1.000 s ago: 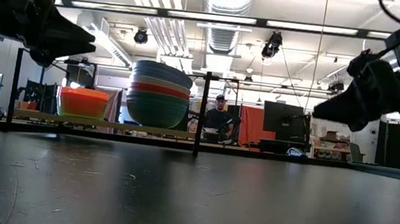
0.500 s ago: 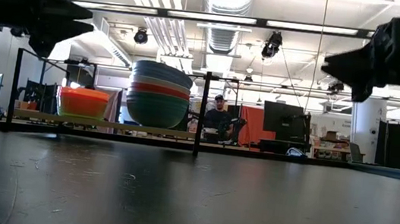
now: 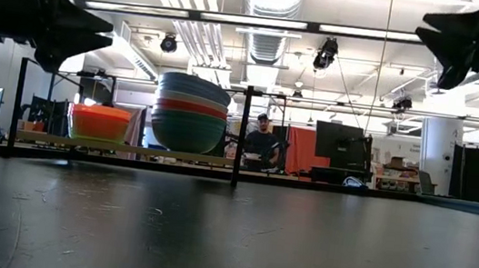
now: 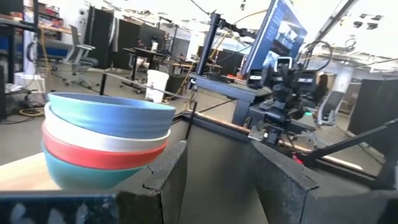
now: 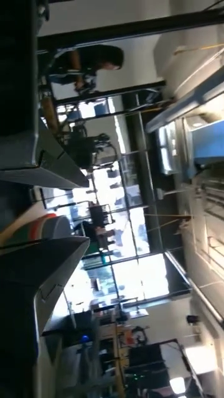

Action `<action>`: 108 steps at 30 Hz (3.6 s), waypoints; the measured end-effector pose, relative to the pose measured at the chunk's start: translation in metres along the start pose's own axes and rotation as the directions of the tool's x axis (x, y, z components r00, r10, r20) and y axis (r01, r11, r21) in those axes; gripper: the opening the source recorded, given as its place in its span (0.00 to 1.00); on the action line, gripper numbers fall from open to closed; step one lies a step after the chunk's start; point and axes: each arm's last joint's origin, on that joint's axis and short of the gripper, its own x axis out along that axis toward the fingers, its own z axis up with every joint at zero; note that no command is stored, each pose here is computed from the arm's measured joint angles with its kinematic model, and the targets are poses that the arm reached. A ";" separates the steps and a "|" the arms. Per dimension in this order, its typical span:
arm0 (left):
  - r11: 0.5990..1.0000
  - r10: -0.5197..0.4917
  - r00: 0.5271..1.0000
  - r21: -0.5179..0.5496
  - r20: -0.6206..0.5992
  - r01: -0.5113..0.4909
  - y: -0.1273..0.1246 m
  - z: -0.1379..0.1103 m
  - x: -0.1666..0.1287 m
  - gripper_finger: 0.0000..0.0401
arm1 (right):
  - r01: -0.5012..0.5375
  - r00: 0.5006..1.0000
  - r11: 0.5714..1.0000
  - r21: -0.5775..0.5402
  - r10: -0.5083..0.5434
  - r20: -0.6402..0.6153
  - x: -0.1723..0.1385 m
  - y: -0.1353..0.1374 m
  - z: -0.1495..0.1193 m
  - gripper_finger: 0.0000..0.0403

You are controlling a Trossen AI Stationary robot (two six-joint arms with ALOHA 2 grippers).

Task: Place and stack bowls onto a shelf
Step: Return to Home Position

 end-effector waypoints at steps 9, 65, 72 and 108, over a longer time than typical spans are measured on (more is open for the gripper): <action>0.998 0.069 0.997 0.009 0.014 -0.069 0.006 0.001 0.002 0.39 | 0.028 1.000 1.000 -0.012 -0.028 -0.002 0.000 -0.003 0.000 0.31; 0.930 0.363 0.926 0.025 0.102 -0.368 0.034 0.010 0.005 0.39 | 0.413 0.910 0.896 -0.161 -0.409 0.061 -0.007 -0.041 0.006 0.31; 0.930 0.363 0.926 0.024 0.103 -0.367 0.034 0.011 0.005 0.39 | 0.413 0.910 0.896 -0.162 -0.409 0.061 -0.007 -0.041 0.006 0.31; 0.930 0.363 0.926 0.023 0.105 -0.367 0.034 0.012 0.005 0.39 | 0.413 0.910 0.896 -0.161 -0.409 0.061 -0.007 -0.041 0.006 0.31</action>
